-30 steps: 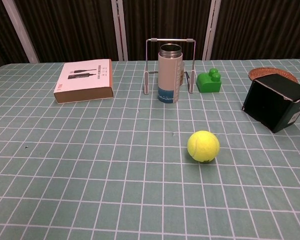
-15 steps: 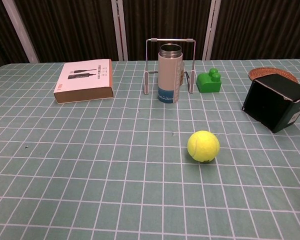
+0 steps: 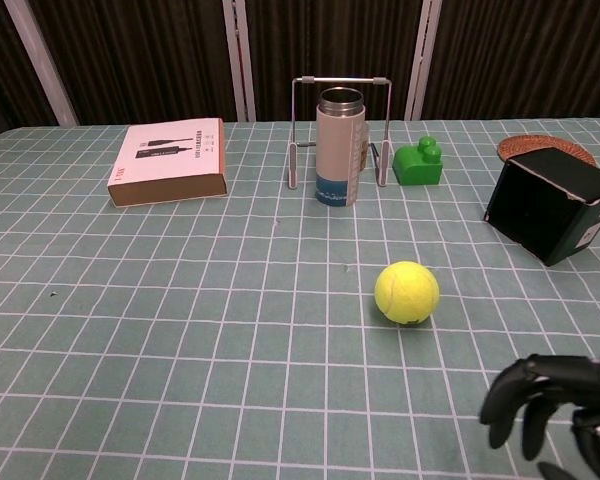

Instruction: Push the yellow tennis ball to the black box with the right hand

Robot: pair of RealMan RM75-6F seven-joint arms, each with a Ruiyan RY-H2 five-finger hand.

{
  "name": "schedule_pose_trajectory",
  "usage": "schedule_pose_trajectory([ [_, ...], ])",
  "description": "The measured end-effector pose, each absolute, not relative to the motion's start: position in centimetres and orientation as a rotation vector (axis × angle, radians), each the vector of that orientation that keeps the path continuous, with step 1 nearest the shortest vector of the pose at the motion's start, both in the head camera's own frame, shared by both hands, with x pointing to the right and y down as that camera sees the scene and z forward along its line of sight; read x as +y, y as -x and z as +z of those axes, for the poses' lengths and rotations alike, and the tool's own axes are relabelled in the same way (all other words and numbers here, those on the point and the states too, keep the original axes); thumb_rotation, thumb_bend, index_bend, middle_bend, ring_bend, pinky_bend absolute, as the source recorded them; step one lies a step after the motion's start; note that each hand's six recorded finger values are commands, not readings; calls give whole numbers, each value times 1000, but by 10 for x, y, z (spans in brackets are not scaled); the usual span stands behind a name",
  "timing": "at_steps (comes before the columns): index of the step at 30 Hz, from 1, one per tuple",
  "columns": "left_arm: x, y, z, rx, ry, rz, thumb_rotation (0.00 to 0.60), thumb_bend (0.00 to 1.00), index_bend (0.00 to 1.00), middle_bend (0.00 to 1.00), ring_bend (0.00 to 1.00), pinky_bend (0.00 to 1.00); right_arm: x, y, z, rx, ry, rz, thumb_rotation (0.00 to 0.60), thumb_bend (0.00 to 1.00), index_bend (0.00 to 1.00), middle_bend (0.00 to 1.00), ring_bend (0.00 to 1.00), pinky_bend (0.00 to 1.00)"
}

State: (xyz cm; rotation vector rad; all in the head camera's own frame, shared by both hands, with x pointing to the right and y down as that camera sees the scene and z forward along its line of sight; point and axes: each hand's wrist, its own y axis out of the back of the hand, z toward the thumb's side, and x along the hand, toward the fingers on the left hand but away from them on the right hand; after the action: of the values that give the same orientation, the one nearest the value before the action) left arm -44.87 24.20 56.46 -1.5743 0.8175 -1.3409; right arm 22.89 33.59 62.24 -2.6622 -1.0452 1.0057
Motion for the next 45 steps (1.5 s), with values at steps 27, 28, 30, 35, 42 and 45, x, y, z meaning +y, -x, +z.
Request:
schedule_pose_trajectory([
  [27, 230, 464, 572, 865, 1539, -1422, 600, 172, 0, 0, 9, 85, 323, -146, 668, -1095, 2975, 942, 600, 519, 28, 125, 134, 376],
  [28, 230, 465, 573, 865, 1540, -1428, 600, 172, 0, 0, 9, 85, 321, -145, 670, -1098, 2973, 941, 600, 519, 27, 124, 132, 372],
  [30, 228, 466, 576, 865, 1541, -1439, 600, 172, 0, 0, 9, 85, 316, -143, 674, -1104, 2971, 937, 600, 519, 23, 122, 130, 367],
  [35, 224, 468, 580, 864, 1542, -1457, 600, 172, 0, 0, 10, 85, 303, -141, 680, -1138, 2976, 926, 600, 520, 18, 115, 124, 349],
  [42, 220, 470, 587, 857, 1541, -1495, 600, 172, 0, 0, 10, 85, 286, -141, 687, -1199, 3004, 908, 600, 519, 8, 105, 114, 269],
  [45, 218, 471, 590, 857, 1538, -1510, 600, 172, 0, 0, 10, 85, 277, -142, 691, -1217, 3014, 903, 600, 519, 8, 101, 109, 245],
])
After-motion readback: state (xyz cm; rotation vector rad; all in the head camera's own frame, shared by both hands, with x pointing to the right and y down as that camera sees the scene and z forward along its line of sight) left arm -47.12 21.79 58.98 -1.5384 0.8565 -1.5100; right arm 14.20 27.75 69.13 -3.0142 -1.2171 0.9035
